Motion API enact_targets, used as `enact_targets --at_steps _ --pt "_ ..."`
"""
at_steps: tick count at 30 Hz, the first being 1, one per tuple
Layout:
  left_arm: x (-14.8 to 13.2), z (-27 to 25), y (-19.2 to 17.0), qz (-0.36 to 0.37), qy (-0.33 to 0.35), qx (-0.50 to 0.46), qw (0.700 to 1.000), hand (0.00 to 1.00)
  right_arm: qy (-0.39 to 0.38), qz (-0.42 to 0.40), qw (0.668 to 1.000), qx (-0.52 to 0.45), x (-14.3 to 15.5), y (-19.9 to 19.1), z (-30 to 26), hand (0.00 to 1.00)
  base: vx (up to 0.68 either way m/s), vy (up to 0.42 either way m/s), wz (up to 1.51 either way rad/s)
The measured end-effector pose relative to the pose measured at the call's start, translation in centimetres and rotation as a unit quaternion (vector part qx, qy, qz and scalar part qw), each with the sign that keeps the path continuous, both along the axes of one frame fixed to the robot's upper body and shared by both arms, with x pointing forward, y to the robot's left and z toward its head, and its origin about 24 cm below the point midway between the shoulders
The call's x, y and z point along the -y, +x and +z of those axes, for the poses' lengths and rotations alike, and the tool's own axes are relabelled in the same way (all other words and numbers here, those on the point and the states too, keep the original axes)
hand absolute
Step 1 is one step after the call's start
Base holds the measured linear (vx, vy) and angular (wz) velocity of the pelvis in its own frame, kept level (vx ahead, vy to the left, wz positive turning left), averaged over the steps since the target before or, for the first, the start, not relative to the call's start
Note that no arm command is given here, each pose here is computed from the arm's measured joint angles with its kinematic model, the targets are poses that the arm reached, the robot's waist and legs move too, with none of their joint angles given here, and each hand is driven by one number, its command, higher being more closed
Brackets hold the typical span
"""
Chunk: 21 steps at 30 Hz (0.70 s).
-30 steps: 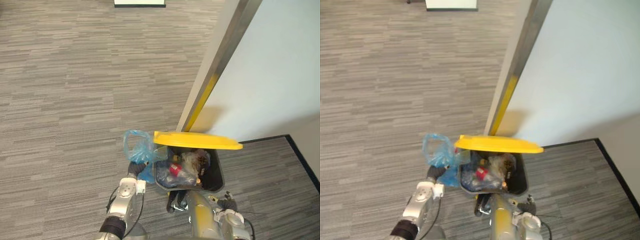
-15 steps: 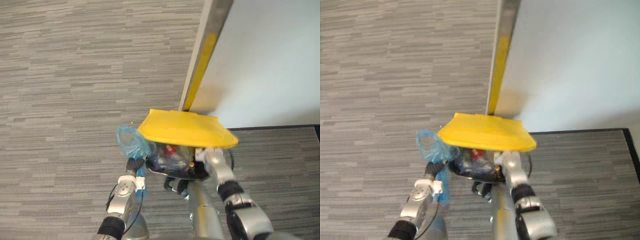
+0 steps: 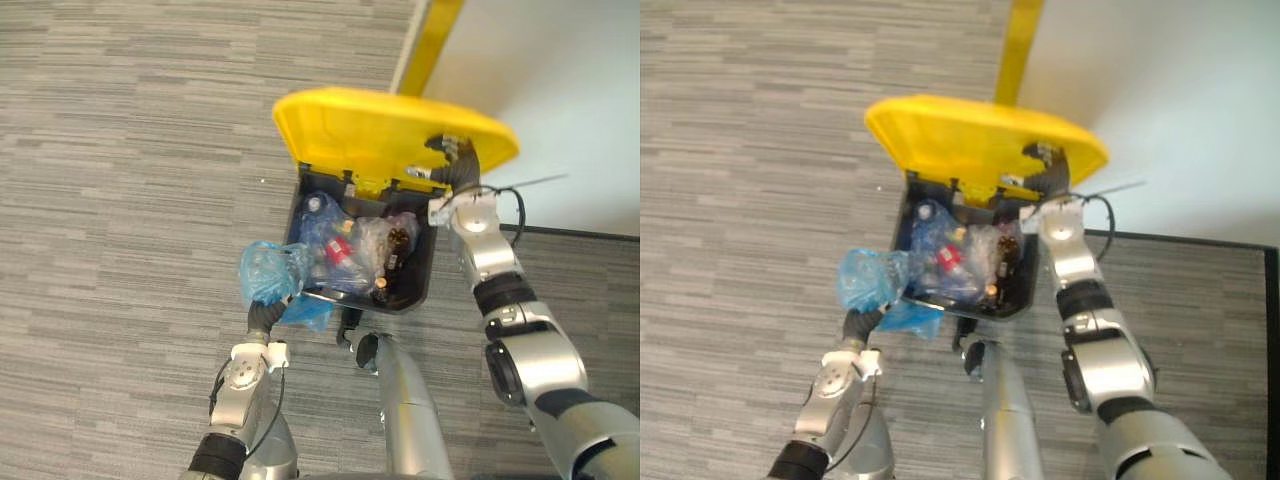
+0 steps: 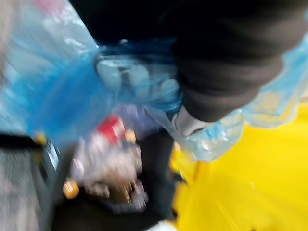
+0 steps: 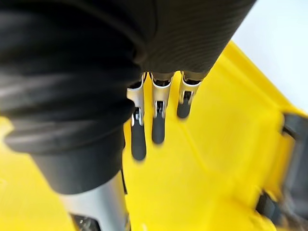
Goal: Gather rubbish on tea table into small bin, then transfer packed bag to large trash can.
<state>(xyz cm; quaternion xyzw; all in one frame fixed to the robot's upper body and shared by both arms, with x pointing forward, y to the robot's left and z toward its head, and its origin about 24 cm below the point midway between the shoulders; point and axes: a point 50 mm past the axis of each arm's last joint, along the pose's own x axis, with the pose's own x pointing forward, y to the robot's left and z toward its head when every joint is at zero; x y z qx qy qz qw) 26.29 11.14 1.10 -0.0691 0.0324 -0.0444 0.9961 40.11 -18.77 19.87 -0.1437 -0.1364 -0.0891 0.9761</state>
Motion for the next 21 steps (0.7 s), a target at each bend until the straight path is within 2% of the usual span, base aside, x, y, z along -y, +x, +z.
enact_targets --at_steps 8,14,16,21 --pt "-0.2 0.6 -0.2 -0.011 0.005 0.015 1.0 1.0 -0.017 0.013 1.0 -0.004 -0.7 0.1 -0.1 0.0 -0.08 -0.006 -0.09" --pt "1.7 4.5 1.0 -0.054 -0.013 0.093 0.994 1.0 -0.034 0.041 0.998 0.02 -2.0 0.4 2.2 0.0 0.02 -0.074 0.03" --pt "1.9 5.5 0.8 -0.057 -0.035 0.113 0.991 1.0 -0.043 0.058 0.997 0.007 -2.9 0.6 1.5 0.0 0.18 -0.151 0.21" --pt "3.1 9.9 0.8 -0.084 -0.053 0.203 0.974 1.0 -0.046 0.054 0.997 -0.015 -2.6 0.8 0.7 0.0 0.03 0.025 -0.18"
